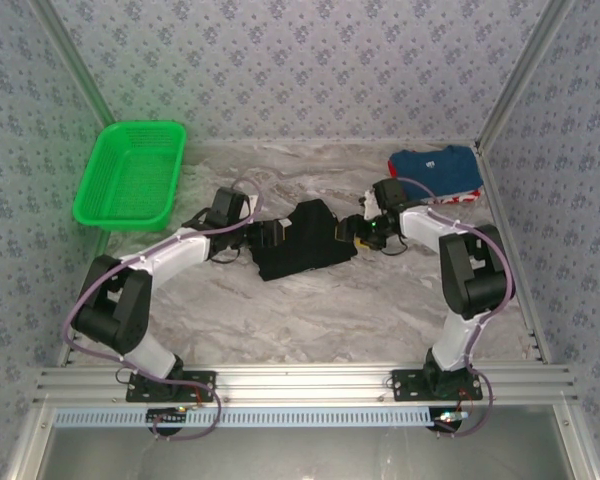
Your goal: Fold the inside-out t-shirt
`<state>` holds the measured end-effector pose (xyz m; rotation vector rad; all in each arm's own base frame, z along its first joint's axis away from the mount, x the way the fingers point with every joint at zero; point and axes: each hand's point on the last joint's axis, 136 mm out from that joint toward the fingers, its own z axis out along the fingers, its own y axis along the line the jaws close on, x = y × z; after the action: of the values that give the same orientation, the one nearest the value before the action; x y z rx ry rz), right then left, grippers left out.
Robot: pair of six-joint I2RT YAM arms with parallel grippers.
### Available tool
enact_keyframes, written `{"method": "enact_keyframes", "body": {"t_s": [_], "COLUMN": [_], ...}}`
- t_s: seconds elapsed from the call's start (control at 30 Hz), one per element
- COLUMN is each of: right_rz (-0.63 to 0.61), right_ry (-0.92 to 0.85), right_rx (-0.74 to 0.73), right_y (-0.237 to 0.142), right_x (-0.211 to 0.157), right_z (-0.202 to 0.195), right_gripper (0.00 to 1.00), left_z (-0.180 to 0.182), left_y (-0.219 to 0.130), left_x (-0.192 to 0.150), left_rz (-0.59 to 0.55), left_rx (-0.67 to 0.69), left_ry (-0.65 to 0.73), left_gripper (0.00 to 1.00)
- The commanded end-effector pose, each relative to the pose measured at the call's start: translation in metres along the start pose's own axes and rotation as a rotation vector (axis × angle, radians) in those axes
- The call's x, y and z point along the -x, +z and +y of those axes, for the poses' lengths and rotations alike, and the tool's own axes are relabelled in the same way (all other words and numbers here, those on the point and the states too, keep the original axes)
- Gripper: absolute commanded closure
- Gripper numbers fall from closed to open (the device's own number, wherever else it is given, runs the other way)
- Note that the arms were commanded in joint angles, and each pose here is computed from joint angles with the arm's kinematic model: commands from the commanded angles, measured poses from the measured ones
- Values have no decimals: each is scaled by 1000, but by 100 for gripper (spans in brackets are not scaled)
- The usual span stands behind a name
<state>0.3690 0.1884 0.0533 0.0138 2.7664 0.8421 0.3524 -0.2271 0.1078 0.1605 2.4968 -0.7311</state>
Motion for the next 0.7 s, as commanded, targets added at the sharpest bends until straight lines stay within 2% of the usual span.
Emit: {"method": "enact_keyframes", "body": {"t_s": [0.0, 0.07, 0.2, 0.33, 0.5, 0.67], "right_rz": [57, 66, 61, 59, 45, 80], "right_ry": [-1, -14, -23, -27, -42, -35], "right_rx": [-27, -11, 24, 82, 105, 103], "right_y": [15, 20, 22, 21, 13, 11], "right_x": [-15, -15, -12, -12, -16, -36], "right_z": [-2, 5, 16, 26, 31, 25], "right_gripper": [34, 40, 60, 75, 86, 93], "left_z": [-5, -3, 2, 6, 11, 19], "left_y": [-10, -10, -8, -7, -10, -19], "left_x": [-1, -1, -4, -8, -10, -10], "left_rz": [-3, -2, 6, 14, 17, 8], "left_rx": [-9, 0, 11, 18, 29, 46], "left_ry": [1, 0, -6, -14, -22, -35], "left_gripper": [21, 21, 21, 21, 21, 21]}}
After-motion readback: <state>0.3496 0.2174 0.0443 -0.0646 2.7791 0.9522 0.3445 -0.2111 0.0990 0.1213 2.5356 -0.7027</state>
